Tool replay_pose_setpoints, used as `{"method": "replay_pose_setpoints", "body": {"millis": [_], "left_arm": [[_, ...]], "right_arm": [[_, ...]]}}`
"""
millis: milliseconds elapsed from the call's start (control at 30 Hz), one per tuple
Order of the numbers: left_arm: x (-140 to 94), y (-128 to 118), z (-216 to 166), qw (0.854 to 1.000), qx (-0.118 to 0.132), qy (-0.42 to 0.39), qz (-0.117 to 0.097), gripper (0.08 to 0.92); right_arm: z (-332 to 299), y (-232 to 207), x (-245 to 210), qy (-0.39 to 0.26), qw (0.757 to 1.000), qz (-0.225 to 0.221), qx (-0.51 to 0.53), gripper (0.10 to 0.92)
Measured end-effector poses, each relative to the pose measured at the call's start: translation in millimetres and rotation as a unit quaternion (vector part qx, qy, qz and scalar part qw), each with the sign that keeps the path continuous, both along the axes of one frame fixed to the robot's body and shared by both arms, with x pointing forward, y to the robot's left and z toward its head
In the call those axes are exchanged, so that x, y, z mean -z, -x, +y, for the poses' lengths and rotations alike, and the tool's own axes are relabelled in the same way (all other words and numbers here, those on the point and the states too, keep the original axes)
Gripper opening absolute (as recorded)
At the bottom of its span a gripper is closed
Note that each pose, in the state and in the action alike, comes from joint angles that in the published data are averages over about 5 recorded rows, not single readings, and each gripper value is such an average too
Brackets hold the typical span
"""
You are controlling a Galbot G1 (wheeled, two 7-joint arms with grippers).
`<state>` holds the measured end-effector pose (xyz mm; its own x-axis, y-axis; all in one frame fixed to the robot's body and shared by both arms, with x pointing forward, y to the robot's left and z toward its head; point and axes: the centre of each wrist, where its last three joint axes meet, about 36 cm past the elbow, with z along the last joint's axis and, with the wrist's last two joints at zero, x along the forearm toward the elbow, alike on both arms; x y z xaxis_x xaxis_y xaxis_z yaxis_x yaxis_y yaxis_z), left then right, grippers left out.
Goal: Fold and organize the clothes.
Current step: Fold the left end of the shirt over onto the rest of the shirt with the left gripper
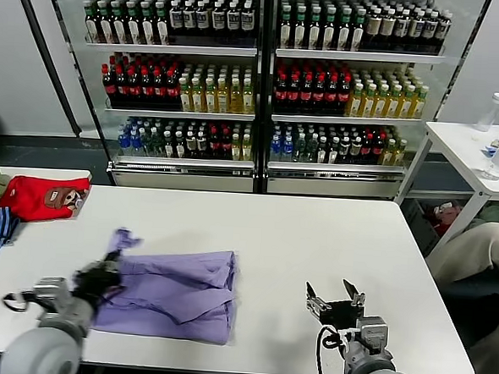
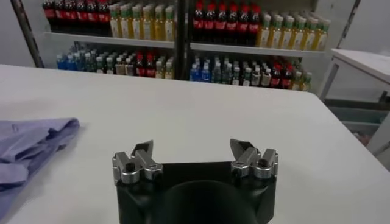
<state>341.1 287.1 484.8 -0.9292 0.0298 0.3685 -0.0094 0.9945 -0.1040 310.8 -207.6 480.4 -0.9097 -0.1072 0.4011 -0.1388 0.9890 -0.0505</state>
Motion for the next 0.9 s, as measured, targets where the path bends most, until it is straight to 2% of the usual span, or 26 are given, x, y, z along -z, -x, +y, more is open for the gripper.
{"method": "replay_pose_setpoints", "body": {"millis": [167, 367, 567, 733, 833, 900], "left_arm": [[8.1, -4.8, -39.7, 0.998, 0.046, 0.049, 0.004, 0.098], [18.6, -14.7, -77.4, 0.993, 0.079, 0.083, 0.012, 0.106], [20.0, -17.8, -106.8, 0.989, 0.103, 0.101, 0.004, 0.244], [11.6, -14.4, -109.9, 0.989, 0.105, 0.097, -0.02, 0.391], [5.7, -11.2, -97.0, 0.992, 0.09, 0.08, -0.035, 0.478], [6.1, -10.2, -81.8, 0.995, 0.073, 0.06, -0.037, 0.529]], "right_arm": [[-0.7, 2.4, 0.5, 0.0, 1.0, 0.002, 0.003, 0.823], [-0.2, 3.6, 1.2, -0.001, 1.0, 0.003, 0.005, 0.823], [1.6, 3.9, 2.0, -0.003, 1.0, 0.004, 0.003, 0.823], [1.3, 4.6, 2.6, -0.002, 1.0, 0.005, 0.003, 0.823], [1.0, 4.7, 2.7, -0.003, 1.0, 0.005, 0.003, 0.823], [1.2, 4.6, 3.0, -0.003, 1.0, 0.006, 0.002, 0.823]]}}
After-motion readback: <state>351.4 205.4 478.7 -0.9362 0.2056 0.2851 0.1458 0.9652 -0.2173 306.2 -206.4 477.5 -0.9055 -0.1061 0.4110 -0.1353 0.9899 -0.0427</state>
